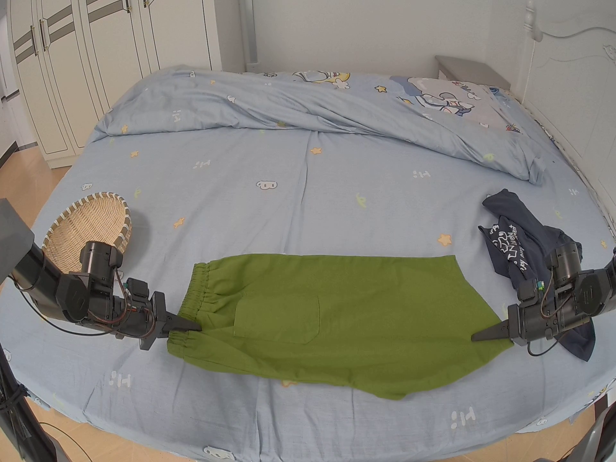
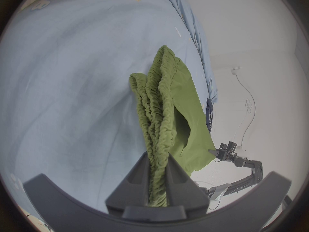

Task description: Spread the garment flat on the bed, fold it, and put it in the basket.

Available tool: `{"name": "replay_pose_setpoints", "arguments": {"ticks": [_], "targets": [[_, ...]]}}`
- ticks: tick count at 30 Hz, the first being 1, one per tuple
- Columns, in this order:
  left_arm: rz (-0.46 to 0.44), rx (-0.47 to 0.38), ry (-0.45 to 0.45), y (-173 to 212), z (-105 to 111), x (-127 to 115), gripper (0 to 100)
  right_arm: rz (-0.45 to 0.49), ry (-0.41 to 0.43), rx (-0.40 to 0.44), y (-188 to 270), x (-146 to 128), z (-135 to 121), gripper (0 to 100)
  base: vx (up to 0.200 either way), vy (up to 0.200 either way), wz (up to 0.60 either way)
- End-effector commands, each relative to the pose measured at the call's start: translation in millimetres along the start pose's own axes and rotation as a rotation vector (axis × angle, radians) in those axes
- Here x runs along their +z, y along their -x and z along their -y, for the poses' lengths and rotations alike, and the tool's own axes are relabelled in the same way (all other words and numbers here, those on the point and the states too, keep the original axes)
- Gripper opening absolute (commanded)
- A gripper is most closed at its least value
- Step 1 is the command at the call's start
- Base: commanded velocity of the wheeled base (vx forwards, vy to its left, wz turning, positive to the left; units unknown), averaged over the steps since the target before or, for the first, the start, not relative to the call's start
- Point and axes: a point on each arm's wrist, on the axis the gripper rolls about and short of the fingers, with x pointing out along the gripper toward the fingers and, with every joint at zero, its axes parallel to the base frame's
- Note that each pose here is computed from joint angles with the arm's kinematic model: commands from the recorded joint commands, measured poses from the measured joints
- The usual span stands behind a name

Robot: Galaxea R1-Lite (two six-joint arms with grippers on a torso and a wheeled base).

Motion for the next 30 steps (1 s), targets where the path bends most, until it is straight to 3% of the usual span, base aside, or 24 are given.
{"name": "replay_pose_setpoints", "arguments": {"ticks": [1, 16, 17, 18, 23, 30], "targets": [[-0.02, 0.009, -0.023, 12, 1, -24, 0, -0.008, 0.032, 0.007, 12, -24, -13, 0, 0.0, 0.0, 0.0], [-0.047, 0.036, -0.028, 13, -8, -39, 0, -0.061, 0.023, -0.002, 10, -47, -11, 0, 0.0, 0.0, 0.0], [-0.049, 0.036, -0.04, 13, -9, -40, 0, -0.061, 0.024, -0.001, 10, -47, -10, 100, 0.0, 0.0, 0.0], [-0.05, 0.035, -0.051, 14, -9, -40, 100, -0.056, 0.034, 0.002, 10, -46, -11, 100, 0.0, 0.0, 0.0], [-0.042, 0.035, -0.056, 15, -10, -39, 100, 0.0, 0.061, -0.01, 21, -42, -14, 100, 0.0, 0.0, 0.0], [0.001, 0.031, -0.07, 17, -12, -29, 100, 0.148, 0.088, -0.058, 59, -41, -30, 100, 0.0, 0.0, 0.0]]}}
